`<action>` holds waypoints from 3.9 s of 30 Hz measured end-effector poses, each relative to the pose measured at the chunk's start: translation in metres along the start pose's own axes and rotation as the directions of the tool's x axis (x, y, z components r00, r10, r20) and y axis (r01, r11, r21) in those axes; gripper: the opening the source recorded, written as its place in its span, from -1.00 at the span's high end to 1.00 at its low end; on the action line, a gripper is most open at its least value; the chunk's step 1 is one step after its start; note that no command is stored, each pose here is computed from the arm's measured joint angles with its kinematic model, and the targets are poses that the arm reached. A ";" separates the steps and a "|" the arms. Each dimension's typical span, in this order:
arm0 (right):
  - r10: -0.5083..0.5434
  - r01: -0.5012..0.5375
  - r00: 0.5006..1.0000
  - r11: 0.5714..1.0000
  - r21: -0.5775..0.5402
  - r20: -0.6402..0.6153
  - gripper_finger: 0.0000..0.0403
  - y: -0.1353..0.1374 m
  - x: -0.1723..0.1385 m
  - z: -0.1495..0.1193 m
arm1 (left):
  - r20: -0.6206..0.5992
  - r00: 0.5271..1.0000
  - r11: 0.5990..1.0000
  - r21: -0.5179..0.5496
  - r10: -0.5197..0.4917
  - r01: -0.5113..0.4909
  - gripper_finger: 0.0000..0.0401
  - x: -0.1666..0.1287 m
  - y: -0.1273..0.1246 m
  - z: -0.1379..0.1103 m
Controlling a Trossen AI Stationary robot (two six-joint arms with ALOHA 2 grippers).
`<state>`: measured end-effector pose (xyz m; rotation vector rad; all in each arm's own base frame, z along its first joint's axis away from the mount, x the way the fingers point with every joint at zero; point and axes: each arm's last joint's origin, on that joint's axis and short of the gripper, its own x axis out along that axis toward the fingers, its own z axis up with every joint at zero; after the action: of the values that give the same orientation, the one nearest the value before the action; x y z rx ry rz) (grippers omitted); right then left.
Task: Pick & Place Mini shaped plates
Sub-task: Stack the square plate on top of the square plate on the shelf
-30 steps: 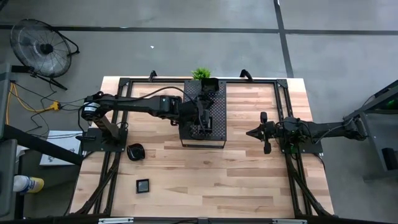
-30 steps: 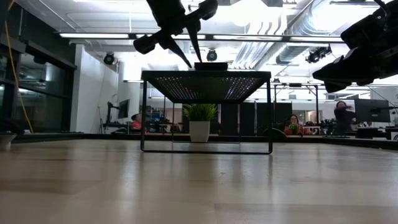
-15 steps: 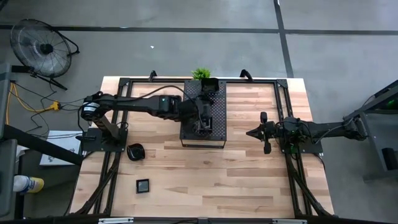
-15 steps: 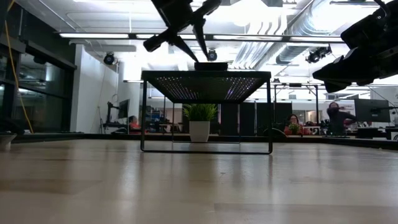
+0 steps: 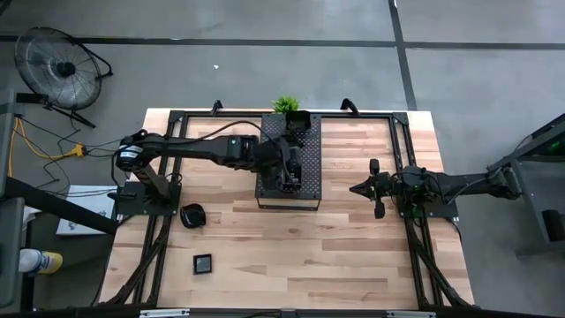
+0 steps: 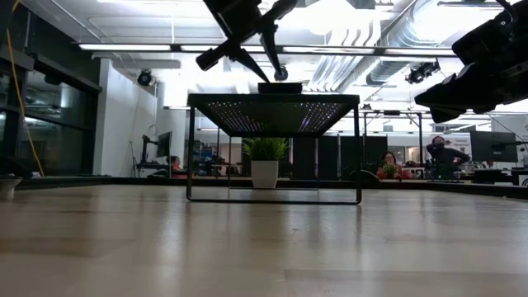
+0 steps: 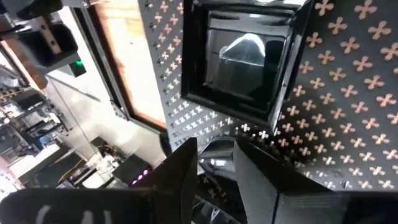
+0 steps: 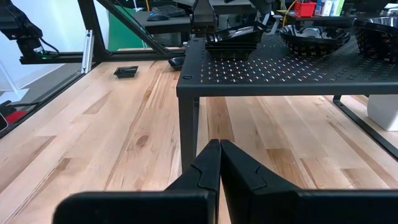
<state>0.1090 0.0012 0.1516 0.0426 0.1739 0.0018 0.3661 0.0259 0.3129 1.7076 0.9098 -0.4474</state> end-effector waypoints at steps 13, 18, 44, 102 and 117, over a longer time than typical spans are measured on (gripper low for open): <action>0.000 0.000 1.000 1.000 0.000 0.000 0.98 0.000 0.000 0.000 | 0.066 0.998 1.000 0.000 0.003 -0.003 0.50 0.001 0.000 0.002; 0.000 0.000 1.000 1.000 0.000 0.000 0.98 0.000 0.000 0.000 | 0.048 0.999 1.000 0.001 0.000 0.000 0.50 0.006 0.000 0.003; 0.000 0.000 1.000 1.000 0.000 0.000 0.98 0.000 0.000 0.000 | -0.066 0.998 1.000 0.021 0.011 -0.010 0.50 0.015 0.003 0.003; 0.000 0.000 1.000 1.000 0.000 0.000 0.98 0.000 0.000 0.000 | 0.195 0.980 0.456 -0.876 0.043 0.155 -0.13 -0.022 -0.006 -0.030; -0.001 0.001 1.000 1.000 0.000 0.000 0.98 0.000 0.000 0.000 | 0.207 0.978 0.312 -0.928 -0.016 0.201 -0.13 -0.004 -0.010 -0.024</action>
<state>0.1090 0.0012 0.1516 0.0427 0.1738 0.0013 0.3527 0.0482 0.3174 0.4623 0.8847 -0.0476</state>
